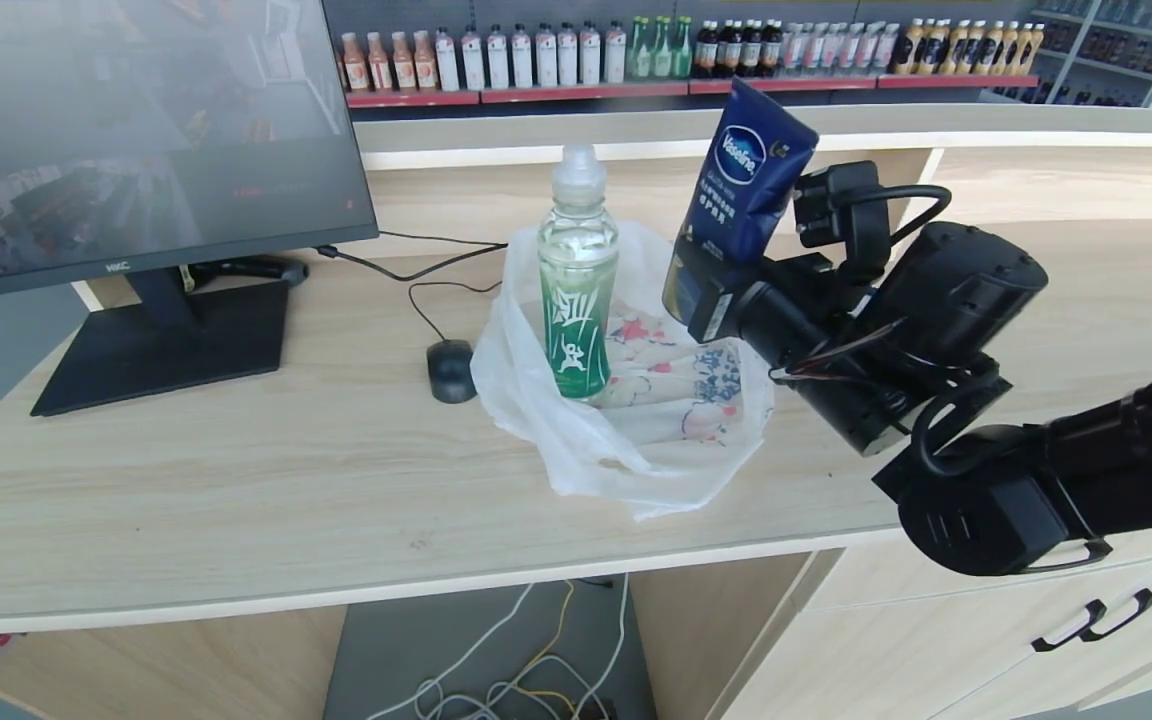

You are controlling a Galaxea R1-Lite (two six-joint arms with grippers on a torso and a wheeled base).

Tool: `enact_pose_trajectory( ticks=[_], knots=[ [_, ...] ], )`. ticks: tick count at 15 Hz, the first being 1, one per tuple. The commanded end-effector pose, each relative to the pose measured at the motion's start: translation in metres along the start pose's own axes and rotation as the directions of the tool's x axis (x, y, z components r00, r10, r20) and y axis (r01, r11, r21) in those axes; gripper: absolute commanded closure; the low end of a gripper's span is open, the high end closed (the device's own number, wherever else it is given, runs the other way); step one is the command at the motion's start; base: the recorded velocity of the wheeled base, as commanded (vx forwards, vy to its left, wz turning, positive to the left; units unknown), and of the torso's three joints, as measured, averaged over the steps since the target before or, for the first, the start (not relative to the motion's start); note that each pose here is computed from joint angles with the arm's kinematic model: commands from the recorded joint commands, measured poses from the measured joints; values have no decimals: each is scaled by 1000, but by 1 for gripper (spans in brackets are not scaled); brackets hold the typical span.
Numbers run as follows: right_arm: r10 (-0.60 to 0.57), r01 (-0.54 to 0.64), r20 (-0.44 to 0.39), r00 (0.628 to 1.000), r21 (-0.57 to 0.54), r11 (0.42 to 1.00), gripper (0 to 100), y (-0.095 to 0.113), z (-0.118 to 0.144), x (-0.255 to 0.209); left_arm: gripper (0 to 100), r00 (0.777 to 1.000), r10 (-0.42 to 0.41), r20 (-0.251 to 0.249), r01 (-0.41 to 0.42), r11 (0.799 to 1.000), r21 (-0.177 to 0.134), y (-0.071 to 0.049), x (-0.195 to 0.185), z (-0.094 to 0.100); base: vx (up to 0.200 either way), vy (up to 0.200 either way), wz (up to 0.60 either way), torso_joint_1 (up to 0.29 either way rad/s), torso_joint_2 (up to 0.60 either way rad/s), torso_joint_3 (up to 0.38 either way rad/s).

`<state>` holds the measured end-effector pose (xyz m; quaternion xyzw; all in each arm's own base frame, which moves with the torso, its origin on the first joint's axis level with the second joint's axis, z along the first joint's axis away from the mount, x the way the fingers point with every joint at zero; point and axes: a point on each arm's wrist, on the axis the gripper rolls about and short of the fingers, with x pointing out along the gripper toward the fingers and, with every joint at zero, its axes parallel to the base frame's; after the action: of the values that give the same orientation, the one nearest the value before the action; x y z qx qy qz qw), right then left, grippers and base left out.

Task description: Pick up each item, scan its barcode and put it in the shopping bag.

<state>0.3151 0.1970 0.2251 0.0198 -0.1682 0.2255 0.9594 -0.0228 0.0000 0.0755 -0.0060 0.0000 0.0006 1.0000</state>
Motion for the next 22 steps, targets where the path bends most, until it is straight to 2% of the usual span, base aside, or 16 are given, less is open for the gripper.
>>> enact_pose_trajectory(
  ticks=[1, 6, 13, 22],
  knots=[
    [2, -2, -23, 1000, -1, 1000, 100, 1, -11, 3, 0, 1000, 0, 0, 0, 1000, 0, 0, 0, 0, 0, 0, 0, 0, 0, 0],
    [-12, 12, -58, 998, -5, 1000, 100, -4, -26, 7, 0, 1000, 0, 0, 0, 1000, 0, 0, 0, 0, 0, 0, 0, 0, 0, 0],
    [-24, 27, -176, 984, 19, 999, 100, -10, -26, 24, 0, 1000, 0, 0, 0, 1000, 0, 0, 0, 0, 0, 0, 0, 0, 0, 0],
    [-45, 49, -217, 975, 17, 999, 100, -12, -47, 34, 0, 1000, 0, 0, 0, 1000, 0, 0, 0, 0, 0, 0, 0, 0, 0, 0]
  ],
)
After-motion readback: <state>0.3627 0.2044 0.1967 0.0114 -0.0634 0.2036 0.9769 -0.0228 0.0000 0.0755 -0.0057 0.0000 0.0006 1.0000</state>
